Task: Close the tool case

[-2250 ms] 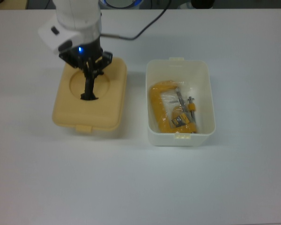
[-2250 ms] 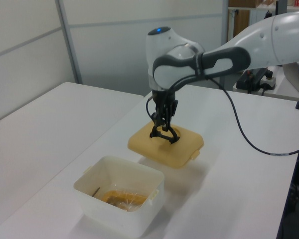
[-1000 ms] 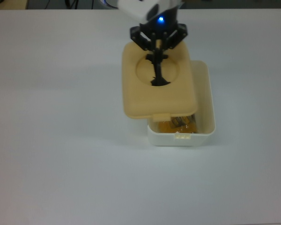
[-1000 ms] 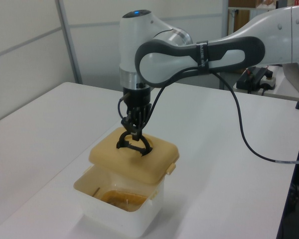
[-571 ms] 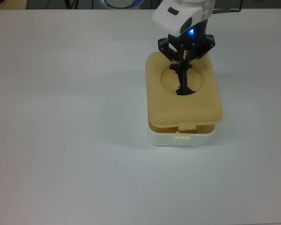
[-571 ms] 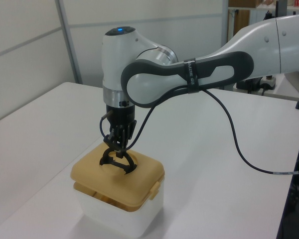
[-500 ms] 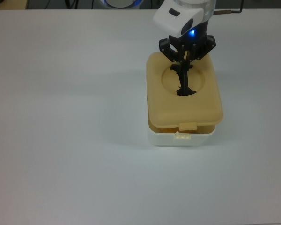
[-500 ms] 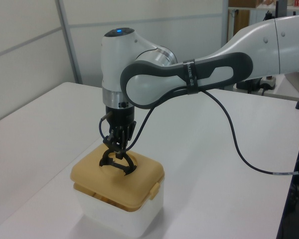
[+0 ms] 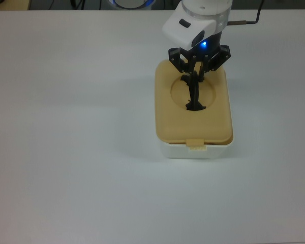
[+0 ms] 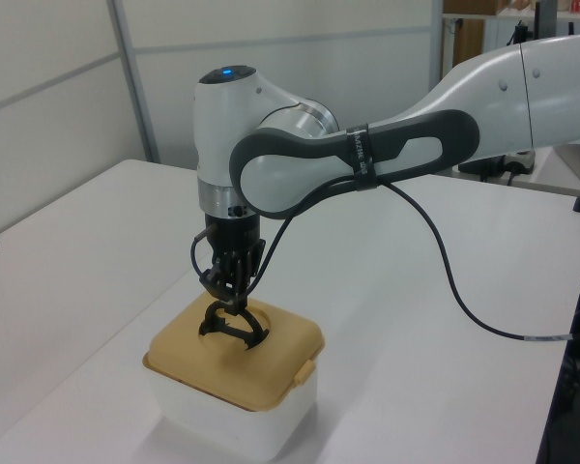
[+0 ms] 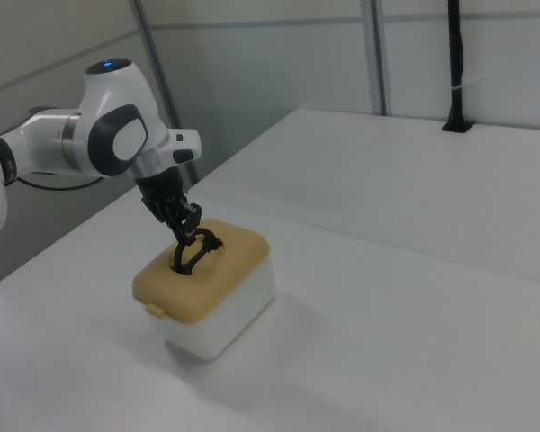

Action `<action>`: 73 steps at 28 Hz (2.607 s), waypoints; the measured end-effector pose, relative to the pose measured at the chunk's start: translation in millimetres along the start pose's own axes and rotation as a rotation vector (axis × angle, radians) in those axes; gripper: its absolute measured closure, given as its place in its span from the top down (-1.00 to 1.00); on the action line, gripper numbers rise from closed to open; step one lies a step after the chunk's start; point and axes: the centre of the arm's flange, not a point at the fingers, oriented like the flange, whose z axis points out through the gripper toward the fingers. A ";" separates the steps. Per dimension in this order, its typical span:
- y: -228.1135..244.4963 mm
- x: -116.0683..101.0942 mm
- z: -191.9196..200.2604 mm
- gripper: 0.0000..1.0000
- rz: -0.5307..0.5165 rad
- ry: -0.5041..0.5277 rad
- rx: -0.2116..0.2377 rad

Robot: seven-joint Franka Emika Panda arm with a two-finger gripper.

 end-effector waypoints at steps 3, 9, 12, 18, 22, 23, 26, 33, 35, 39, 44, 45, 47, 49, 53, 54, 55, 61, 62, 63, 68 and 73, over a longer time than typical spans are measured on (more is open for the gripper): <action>-1.4 -0.2 -0.3 -0.30 -0.012 0.007 -0.022; -6.7 -1.5 -0.2 0.26 -0.024 0.011 -0.036; -6.7 -1.4 -0.5 0.43 -0.024 0.011 -0.036; -4.9 0.5 -6.6 0.93 -0.021 0.023 -0.035; 5.0 0.1 -15.8 1.00 -0.006 0.020 -0.042; 9.7 -0.8 -17.8 1.00 0.000 0.011 -0.048; 28.8 -4.9 -25.3 1.00 0.014 -0.023 -0.066; 82.3 -14.1 -45.6 1.00 0.036 -0.085 -0.097; 102.3 -16.0 -51.8 1.00 0.039 -0.095 -0.099; 136.0 -16.9 -61.2 1.00 0.052 -0.091 -0.104; 172.1 -18.4 -69.3 1.00 0.062 -0.083 -0.112; 178.1 -18.9 -70.6 1.00 0.064 -0.082 -0.113; 190.9 -20.3 -74.0 1.00 0.064 -0.080 -0.115; 202.0 -22.7 -76.8 1.00 0.063 -0.085 -0.116; 224.7 -27.7 -82.8 1.00 0.068 -0.088 -0.115; 229.3 -28.4 -83.7 1.00 0.068 -0.088 -0.115; 233.5 -29.1 -84.5 1.00 0.068 -0.088 -0.115; 245.8 -30.9 -85.5 1.00 0.065 -0.090 -0.125; 245.7 -30.9 -85.5 1.00 0.064 -0.090 -0.127; 245.3 -30.8 -85.5 1.00 0.063 -0.090 -0.128; 244.2 -30.7 -85.6 1.00 0.060 -0.090 -0.128; 242.5 -30.5 -85.6 1.00 0.057 -0.090 -0.127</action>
